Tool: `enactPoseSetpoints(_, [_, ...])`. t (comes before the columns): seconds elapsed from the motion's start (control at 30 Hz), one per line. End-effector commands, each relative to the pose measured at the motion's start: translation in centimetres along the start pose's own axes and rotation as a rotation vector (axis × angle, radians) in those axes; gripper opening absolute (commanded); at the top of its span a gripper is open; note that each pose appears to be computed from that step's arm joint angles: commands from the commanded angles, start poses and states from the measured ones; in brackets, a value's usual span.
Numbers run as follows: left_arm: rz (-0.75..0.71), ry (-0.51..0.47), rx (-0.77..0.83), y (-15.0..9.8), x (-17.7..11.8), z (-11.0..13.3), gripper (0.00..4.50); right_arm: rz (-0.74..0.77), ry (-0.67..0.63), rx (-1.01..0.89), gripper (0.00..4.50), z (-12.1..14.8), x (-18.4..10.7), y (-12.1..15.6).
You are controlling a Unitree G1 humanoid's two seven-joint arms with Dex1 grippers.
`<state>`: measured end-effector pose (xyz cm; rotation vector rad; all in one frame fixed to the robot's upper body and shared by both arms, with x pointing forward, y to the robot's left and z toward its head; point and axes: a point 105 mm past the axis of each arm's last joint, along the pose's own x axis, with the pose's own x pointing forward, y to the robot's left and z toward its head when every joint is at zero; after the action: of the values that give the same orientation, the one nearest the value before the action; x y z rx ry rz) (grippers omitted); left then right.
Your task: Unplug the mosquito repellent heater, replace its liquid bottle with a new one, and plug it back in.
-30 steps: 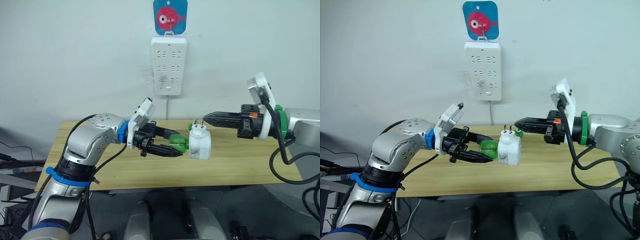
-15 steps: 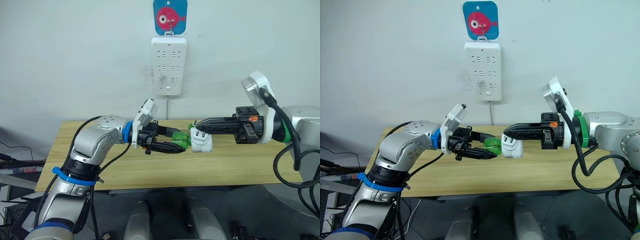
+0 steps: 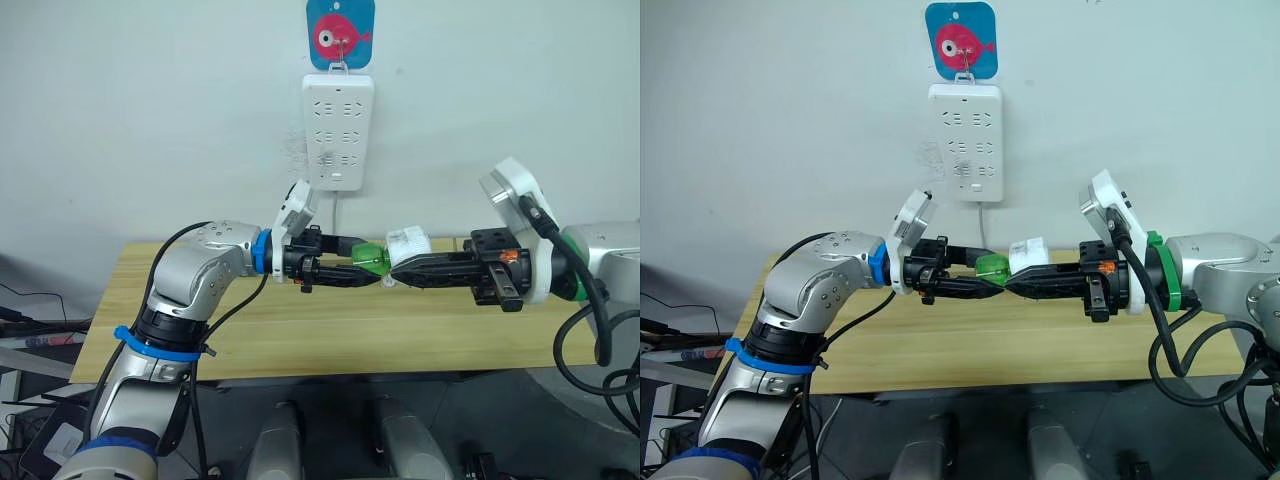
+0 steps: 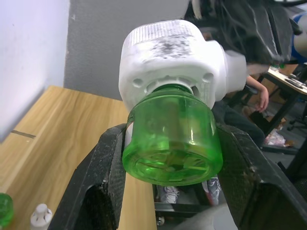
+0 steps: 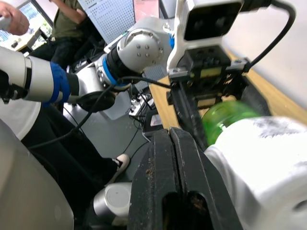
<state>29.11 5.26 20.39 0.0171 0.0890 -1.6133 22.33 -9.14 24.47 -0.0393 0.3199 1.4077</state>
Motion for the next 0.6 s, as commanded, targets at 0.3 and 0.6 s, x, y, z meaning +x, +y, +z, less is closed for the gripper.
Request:
enactPoseSetpoints(0.3, [-0.011, -0.056, 0.018, -0.4, -0.4, 2.4, 2.32, -0.078, 0.038, -0.064, 0.0, -1.4, -0.5, -0.7])
enactPoseSetpoints(0.6, [-0.013, -0.066, -0.034, -0.3, -1.4, 3.1, 2.32, -0.131, 0.06, -0.101, 0.0, -2.4, -0.4, -2.2])
